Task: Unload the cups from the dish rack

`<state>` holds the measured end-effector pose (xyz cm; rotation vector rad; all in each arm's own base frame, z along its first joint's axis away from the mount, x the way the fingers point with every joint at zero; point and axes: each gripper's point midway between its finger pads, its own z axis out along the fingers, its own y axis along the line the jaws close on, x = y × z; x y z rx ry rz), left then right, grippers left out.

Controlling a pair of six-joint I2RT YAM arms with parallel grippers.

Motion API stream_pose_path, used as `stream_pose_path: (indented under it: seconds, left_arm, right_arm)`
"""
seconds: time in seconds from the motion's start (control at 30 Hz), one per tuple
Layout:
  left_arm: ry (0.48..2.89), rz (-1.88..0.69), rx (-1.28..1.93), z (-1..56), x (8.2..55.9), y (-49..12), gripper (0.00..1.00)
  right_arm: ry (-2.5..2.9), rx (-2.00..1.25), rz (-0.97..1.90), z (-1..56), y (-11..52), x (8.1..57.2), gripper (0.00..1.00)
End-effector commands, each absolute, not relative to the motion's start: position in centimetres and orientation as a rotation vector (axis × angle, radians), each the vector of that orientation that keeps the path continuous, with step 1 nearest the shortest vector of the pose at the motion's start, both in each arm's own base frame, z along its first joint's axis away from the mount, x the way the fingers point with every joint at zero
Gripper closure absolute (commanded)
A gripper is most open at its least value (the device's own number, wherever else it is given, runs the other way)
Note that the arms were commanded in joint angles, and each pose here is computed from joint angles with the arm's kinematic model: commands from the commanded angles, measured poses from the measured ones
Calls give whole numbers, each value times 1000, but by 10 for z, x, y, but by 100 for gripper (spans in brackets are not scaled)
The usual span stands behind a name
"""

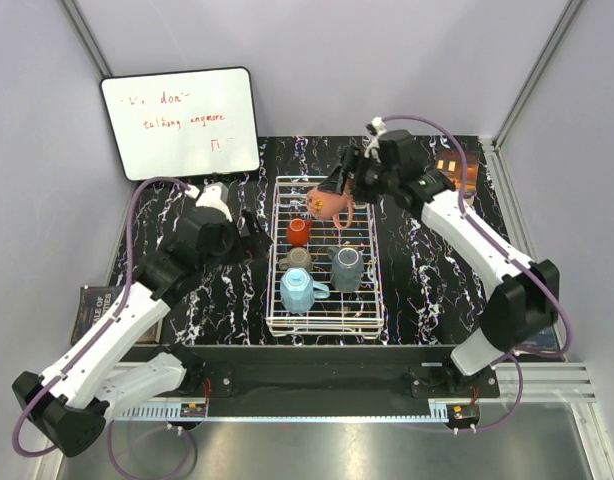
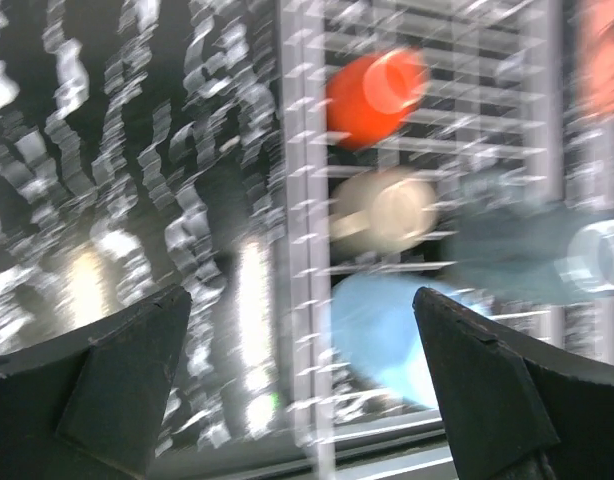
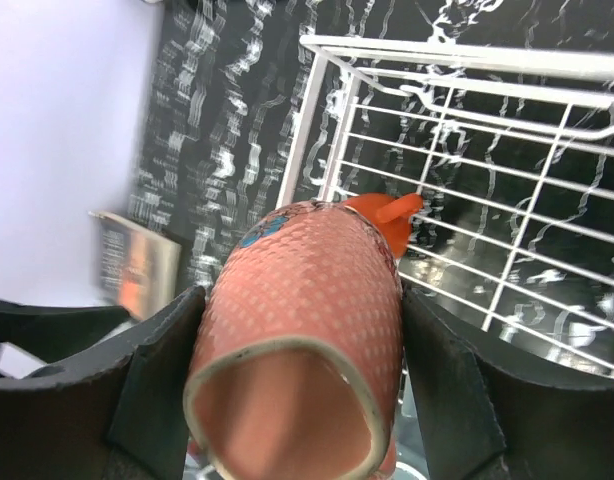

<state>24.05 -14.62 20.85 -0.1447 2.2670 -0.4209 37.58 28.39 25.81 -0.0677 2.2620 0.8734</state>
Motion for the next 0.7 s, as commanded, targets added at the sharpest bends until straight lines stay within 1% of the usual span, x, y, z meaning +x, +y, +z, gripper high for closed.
stream_pose_path:
  seconds: [0.0, 0.03, 0.07, 0.1, 0.33, 0.37, 0.47, 0.5, 0.57, 0.67]
  left_arm:
    - [1904, -834, -168, 298, 262, -192, 1]
    - [1867, -885, -176, 306, 263, -197, 1]
    - [1854, -929, -167, 305, 263, -203, 1]
    - [1790, -976, -173, 318, 268, -208, 1]
    - [1617, -1306, -203, 336, 277, -244, 1]
    - [1568, -1365, -181, 346, 274, -249, 1]
    - [1553, -1446, -182, 342, 275, -259, 2]
    - [1553, -1452, -185, 341, 275, -259, 4]
    - [1561, -1454, -181, 340, 276, -261, 13]
    - [1557, -1453, -169, 344, 277, -262, 22]
  right_arm:
    - [2001, 22, 1289, 320, 277, 370, 100]
    - [1981, 39, 1340, 316, 277, 367, 100]
    - [1941, 29, 1379, 324, 275, 363, 100]
    - [1929, 14, 1431, 325, 276, 356, 100]
    - [1737, -11, 1758, 344, 271, 325, 100]
    - [1726, -24, 1796, 344, 272, 321, 100]
    - [1671, -31, 1874, 349, 272, 314, 100]
    - [1662, -37, 1883, 348, 271, 312, 100]
    - [1664, -31, 1902, 347, 271, 309, 100]
    - [1654, -26, 1939, 345, 271, 305, 100]
